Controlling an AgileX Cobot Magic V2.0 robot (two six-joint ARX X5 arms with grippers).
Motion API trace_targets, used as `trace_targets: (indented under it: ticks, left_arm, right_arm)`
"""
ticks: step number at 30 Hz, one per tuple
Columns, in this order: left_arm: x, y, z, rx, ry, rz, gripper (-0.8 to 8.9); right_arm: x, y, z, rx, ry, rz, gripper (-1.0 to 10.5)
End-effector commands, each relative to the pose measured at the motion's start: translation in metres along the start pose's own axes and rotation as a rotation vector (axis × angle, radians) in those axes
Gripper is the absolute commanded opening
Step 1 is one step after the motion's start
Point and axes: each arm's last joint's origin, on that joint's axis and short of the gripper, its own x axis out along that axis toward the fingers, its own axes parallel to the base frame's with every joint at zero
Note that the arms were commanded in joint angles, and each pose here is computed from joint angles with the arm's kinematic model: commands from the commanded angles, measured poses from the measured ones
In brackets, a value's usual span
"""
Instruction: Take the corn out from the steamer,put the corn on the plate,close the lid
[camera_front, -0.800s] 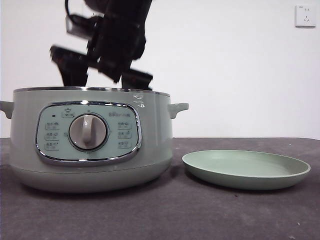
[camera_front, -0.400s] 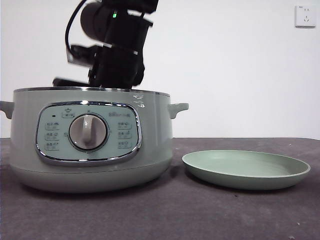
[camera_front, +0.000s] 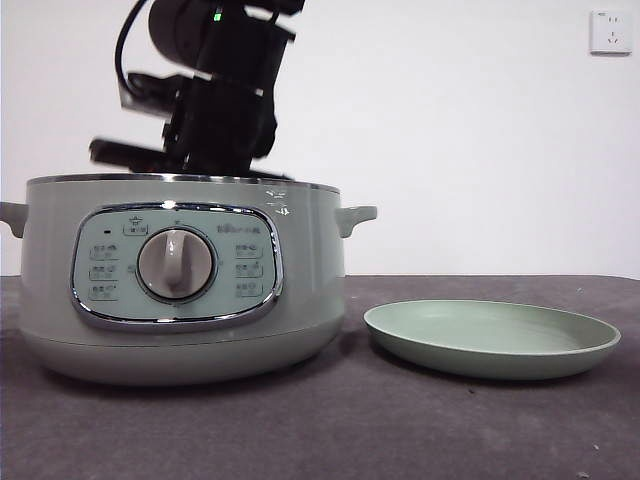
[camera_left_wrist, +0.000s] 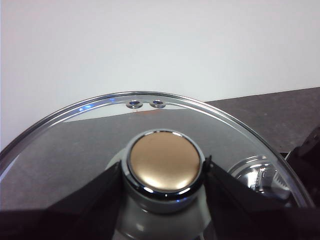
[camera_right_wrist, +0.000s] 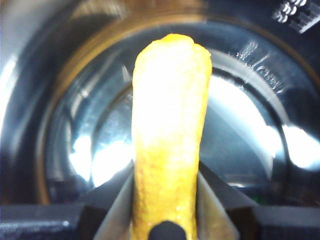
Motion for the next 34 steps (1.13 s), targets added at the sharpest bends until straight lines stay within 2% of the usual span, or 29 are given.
trace_targets:
  ticks: [1,4,8,14,18,25,30,34]
  left_arm:
    - [-0.006,0.003,0.008,-0.026,-0.066,0.001,-0.09]
    - [-0.005,0.002,0.008,-0.027,-0.069,-0.013,-0.09]
    - [0.001,-0.003,0.01,-0.021,-0.062,-0.071,-0.09]
    - [0.019,-0.015,0.013,-0.009,-0.04,-0.157,-0.09]
    - [0.031,-0.023,0.014,-0.009,-0.02,-0.211,-0.09]
    - [0.05,-0.036,0.015,-0.015,0.013,-0.289,-0.09]
    - [0.058,-0.04,0.014,-0.009,0.031,-0.289,-0.09]
    - [0.062,-0.042,0.013,-0.006,0.039,-0.289,-0.09]
  right_arm:
    - [-0.038,0.0,0.005,-0.002,-0.066,-0.002,-0.2]
    - [-0.067,-0.006,0.0,0.0,-0.057,-0.017,-0.2]
    - [-0.105,-0.022,-0.012,0.027,-0.007,-0.087,-0.2]
    - [-0.15,-0.052,-0.038,0.106,0.097,-0.134,-0.2]
    - [-0.159,-0.071,-0.049,0.182,0.158,-0.154,-0.2]
    - [-0.138,-0.101,-0.07,0.285,0.258,-0.177,-0.2]
    - [-0.104,-0.111,-0.088,0.312,0.3,-0.18,-0.2]
    - [-0.067,-0.117,-0.105,0.338,0.275,-0.189,-0.2]
